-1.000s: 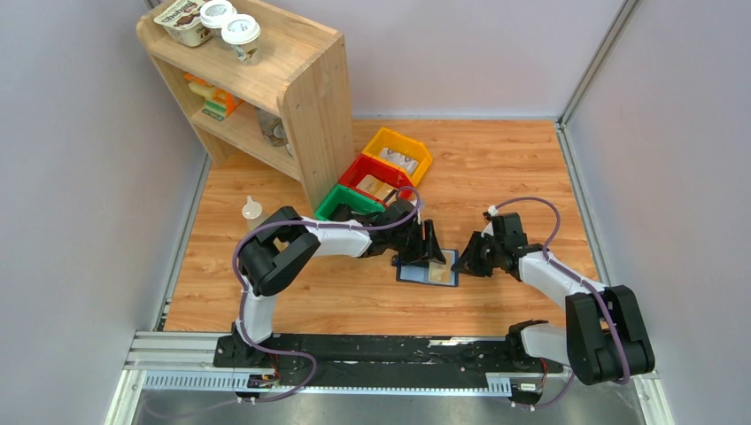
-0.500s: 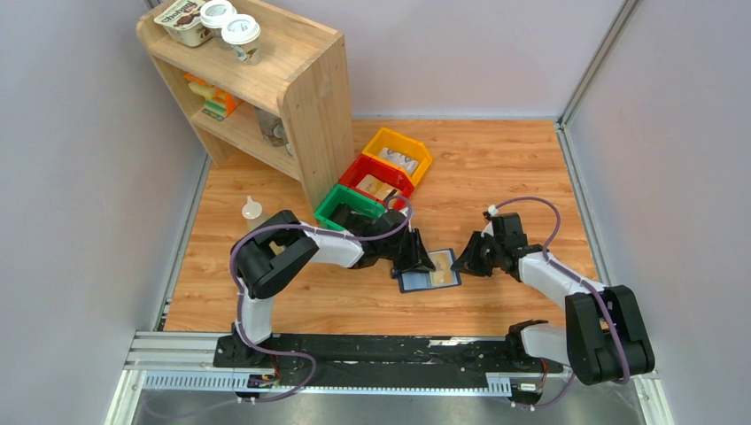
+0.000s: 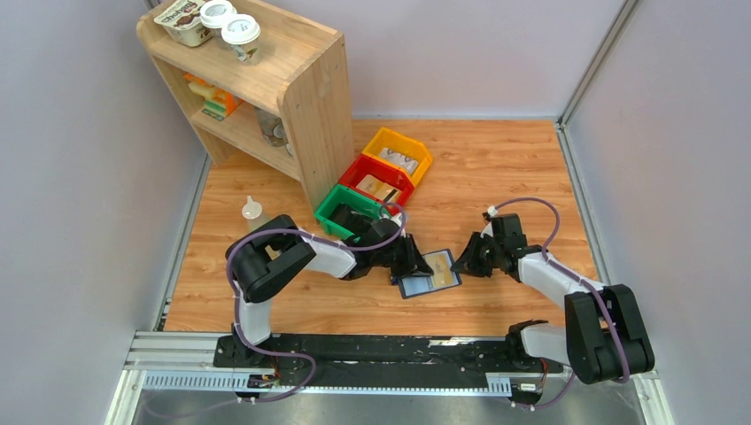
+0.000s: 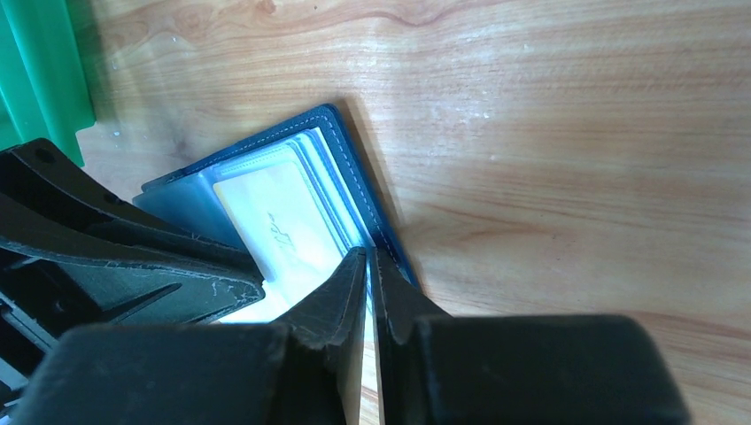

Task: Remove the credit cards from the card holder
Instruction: Remove the credit card from the card holder.

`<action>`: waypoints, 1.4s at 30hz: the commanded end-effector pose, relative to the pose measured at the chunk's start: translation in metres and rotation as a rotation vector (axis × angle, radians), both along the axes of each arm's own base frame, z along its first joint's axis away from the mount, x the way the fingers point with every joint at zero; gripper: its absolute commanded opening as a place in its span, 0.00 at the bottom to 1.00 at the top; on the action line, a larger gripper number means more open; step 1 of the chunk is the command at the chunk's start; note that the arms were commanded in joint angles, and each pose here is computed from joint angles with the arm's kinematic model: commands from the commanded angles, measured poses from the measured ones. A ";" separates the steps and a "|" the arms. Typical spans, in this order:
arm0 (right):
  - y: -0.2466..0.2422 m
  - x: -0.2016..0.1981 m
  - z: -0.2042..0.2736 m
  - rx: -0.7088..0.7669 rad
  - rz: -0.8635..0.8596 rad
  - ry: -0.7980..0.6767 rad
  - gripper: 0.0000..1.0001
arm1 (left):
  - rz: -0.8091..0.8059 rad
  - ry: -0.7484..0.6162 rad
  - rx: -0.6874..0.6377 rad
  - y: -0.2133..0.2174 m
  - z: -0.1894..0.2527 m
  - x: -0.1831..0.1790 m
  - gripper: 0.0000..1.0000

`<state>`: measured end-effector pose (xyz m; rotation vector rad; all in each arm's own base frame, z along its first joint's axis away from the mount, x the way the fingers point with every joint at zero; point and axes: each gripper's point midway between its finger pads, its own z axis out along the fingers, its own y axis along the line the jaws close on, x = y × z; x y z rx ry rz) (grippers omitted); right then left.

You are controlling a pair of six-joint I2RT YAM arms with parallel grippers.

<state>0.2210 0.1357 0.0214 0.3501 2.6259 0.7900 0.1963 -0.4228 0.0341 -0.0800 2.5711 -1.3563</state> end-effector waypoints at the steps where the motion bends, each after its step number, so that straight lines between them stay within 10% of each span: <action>1: -0.002 -0.011 -0.012 -0.026 0.020 0.035 0.11 | -0.003 -0.061 -0.136 -0.016 0.042 0.003 0.22; 15: 0.001 -0.012 -0.013 -0.010 0.026 0.044 0.11 | 0.001 -0.110 -0.224 -0.028 0.055 0.009 0.23; 29: 0.002 -0.011 -0.013 -0.003 0.026 0.045 0.11 | 0.016 -0.037 -0.125 -0.030 0.022 0.007 0.56; 42: -0.006 -0.016 -0.024 -0.057 0.002 0.109 0.11 | 0.088 -0.123 -0.292 -0.035 0.066 0.023 0.38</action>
